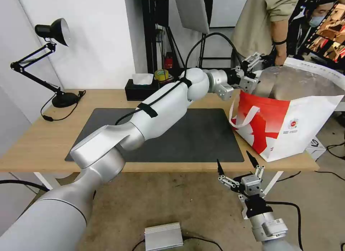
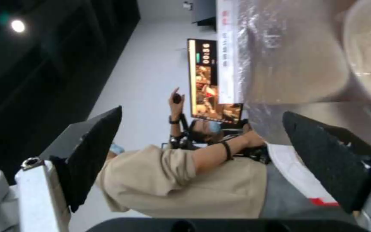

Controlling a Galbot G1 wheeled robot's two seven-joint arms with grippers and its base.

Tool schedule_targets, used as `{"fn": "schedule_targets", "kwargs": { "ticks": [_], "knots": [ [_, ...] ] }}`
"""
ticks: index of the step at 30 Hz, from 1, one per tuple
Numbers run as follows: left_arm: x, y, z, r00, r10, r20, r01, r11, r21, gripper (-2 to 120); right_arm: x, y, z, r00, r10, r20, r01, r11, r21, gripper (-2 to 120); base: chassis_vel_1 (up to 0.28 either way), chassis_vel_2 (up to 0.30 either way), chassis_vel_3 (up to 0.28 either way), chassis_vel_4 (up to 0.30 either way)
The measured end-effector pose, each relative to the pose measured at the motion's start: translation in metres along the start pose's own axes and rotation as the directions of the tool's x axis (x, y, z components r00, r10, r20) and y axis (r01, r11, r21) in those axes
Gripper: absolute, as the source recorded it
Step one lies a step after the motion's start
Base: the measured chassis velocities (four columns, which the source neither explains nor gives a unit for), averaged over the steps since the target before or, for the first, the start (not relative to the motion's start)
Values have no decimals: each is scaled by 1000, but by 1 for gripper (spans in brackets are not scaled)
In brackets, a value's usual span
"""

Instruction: Pick up the trash from the table and place it into the takeout bag.

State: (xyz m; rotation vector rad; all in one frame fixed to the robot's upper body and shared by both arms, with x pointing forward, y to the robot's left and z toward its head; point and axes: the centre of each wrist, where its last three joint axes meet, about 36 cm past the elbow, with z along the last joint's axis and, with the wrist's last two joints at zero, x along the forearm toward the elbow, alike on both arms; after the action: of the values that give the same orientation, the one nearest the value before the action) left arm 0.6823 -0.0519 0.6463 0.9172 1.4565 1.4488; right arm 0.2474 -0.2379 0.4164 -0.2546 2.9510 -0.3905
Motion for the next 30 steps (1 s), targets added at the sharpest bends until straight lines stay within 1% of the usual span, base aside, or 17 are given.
{"fn": "schedule_targets", "kwargs": {
  "ticks": [3,5,6,10,12,15,16,18,20,21,22,23,24,25,26,29,30],
  "knots": [
    [0,6,0,999,-31,-7,31,999,12,100,0,0,0,1000,0,0,0,1000,0,100,0,0,0,0],
    [0,11,0,998,-57,-4,57,997,55,100,0,0,0,1000,0,0,0,1000,0,100,0,0,0,0],
    [0,11,0,998,-57,-4,57,997,55,100,0,0,0,1000,0,0,0,1000,0,100,0,0,0,0],
    [0,22,2,996,-92,11,88,978,187,100,0,0,0,1000,0,0,0,1000,0,100,0,0,0,0],
    [0,23,2,995,-96,13,91,975,200,100,0,0,0,1000,0,0,0,1000,0,100,0,0,0,0],
    [-1,31,-2,990,-141,33,122,938,326,100,0,0,0,1000,0,0,0,1000,0,100,0,0,0,0],
    [-1,31,-2,990,-141,33,122,938,326,100,0,0,0,1000,0,0,0,1000,0,100,0,0,0,0],
    [0,33,-7,987,-162,18,140,898,417,100,0,0,0,1000,0,0,0,1000,0,100,0,0,0,0],
    [6,33,-10,983,-185,-21,169,842,513,100,0,0,0,1000,0,0,0,1000,0,100,0,0,0,0],
    [6,33,-10,983,-185,-21,169,842,513,100,0,0,0,1000,0,0,0,1000,0,100,0,0,0,0],
    [11,32,-10,980,-196,-42,186,810,556,100,0,0,0,1000,0,0,0,1000,0,100,0,0,0,0],
    [15,32,-9,978,-199,-61,197,789,582,100,0,0,0,1000,0,0,0,1000,0,100,0,0,0,0],
    [23,30,-6,974,-206,-91,217,750,624,100,0,0,0,1000,0,0,0,1000,0,100,0,0,0,0],
    [30,29,-3,969,-218,-117,240,705,667,100,0,0,0,1000,0,0,0,1000,0,100,0,0,0,0],
    [30,29,-3,969,-218,-117,240,705,667,100,0,0,0,1000,0,0,0,1000,0,100,0,0,0,0],
    [62,26,6,927,-280,-248,364,519,774,100,0,0,0,1000,0,0,0,1000,0,100,0,0,0,0],
    [68,26,6,915,-292,-278,391,473,790,100,0,0,0,1000,0,0,0,1000,0,100,0,0,0,0]
  ]
}}
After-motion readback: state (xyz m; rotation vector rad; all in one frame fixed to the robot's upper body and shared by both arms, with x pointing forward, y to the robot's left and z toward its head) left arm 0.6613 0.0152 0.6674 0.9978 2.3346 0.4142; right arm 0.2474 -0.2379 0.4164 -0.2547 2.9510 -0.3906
